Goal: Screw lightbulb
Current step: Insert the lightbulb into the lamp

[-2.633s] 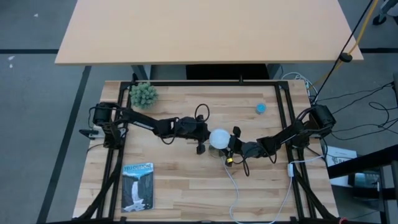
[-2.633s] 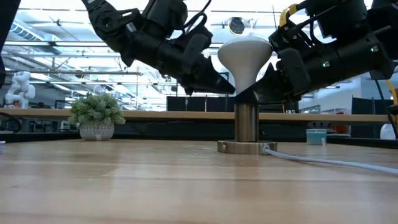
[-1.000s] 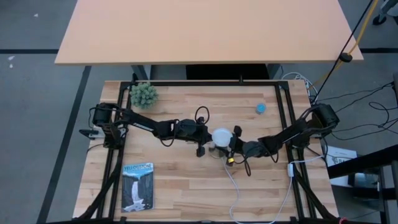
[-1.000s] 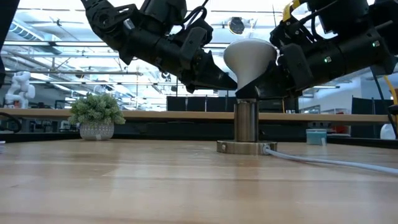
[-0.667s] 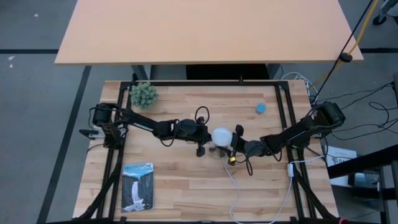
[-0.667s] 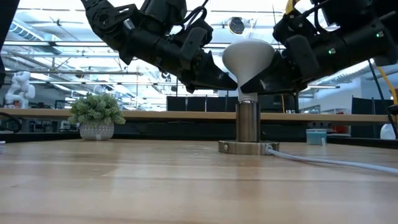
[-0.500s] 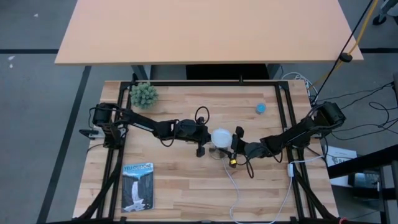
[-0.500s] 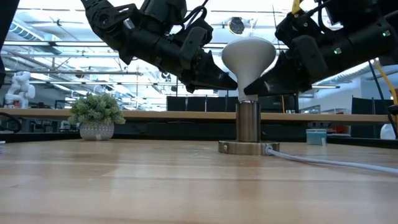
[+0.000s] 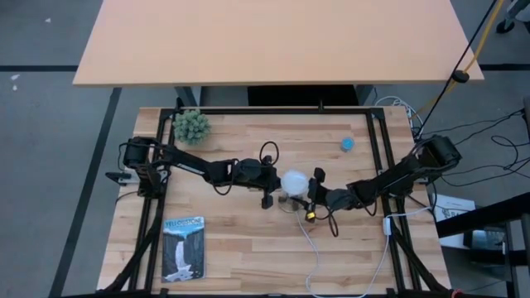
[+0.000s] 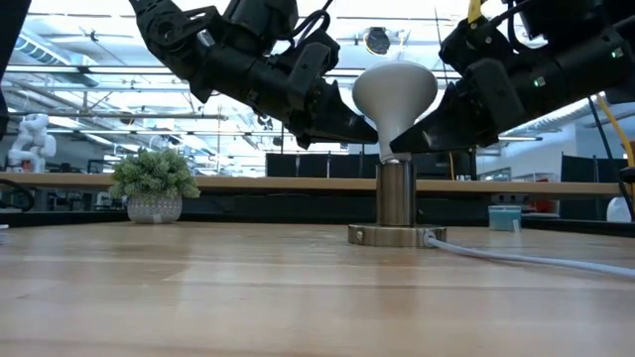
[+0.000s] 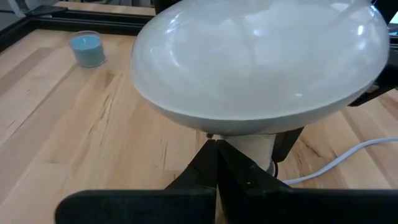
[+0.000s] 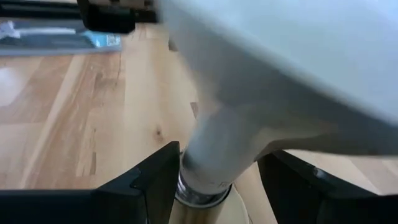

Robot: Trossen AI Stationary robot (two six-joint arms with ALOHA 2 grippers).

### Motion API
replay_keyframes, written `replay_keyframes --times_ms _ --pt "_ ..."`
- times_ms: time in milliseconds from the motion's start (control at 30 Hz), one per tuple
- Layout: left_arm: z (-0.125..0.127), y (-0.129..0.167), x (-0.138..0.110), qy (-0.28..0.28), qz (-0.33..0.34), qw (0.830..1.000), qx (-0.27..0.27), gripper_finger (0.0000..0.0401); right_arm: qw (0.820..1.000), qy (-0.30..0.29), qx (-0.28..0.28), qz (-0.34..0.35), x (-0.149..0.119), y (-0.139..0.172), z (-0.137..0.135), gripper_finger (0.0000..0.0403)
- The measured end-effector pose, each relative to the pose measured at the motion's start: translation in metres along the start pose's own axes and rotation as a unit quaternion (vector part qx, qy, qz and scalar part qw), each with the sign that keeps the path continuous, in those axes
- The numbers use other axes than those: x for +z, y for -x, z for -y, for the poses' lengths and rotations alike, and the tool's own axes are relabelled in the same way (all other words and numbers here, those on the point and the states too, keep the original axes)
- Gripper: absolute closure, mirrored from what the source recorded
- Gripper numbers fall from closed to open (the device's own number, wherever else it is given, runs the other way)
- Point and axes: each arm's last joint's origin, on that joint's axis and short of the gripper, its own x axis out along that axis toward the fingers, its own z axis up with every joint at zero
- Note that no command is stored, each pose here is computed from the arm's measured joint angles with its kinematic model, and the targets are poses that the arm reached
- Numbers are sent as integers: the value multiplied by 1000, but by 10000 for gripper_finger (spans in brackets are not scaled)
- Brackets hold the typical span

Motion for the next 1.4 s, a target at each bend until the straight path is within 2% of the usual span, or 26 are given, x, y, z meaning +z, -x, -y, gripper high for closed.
replay_keyframes --times_ms 167,467,633,1067,1400 --pt "0 0 0 0 0 1000 0 399 1000 -4 2 7 6 4 2 195" --pt "0 0 0 -1 0 1000 -1 399 999 -11 27 -27 6 12 5 195" --pt "0 0 0 -1 0 1000 -1 399 999 3 29 -27 9 16 6 199" --pt "0 0 2 -1 10 1000 -2 399 998 12 41 -35 9 19 6 287" --pt "0 0 5 -2 24 1000 -2 399 998 24 41 -37 8 19 7 322"
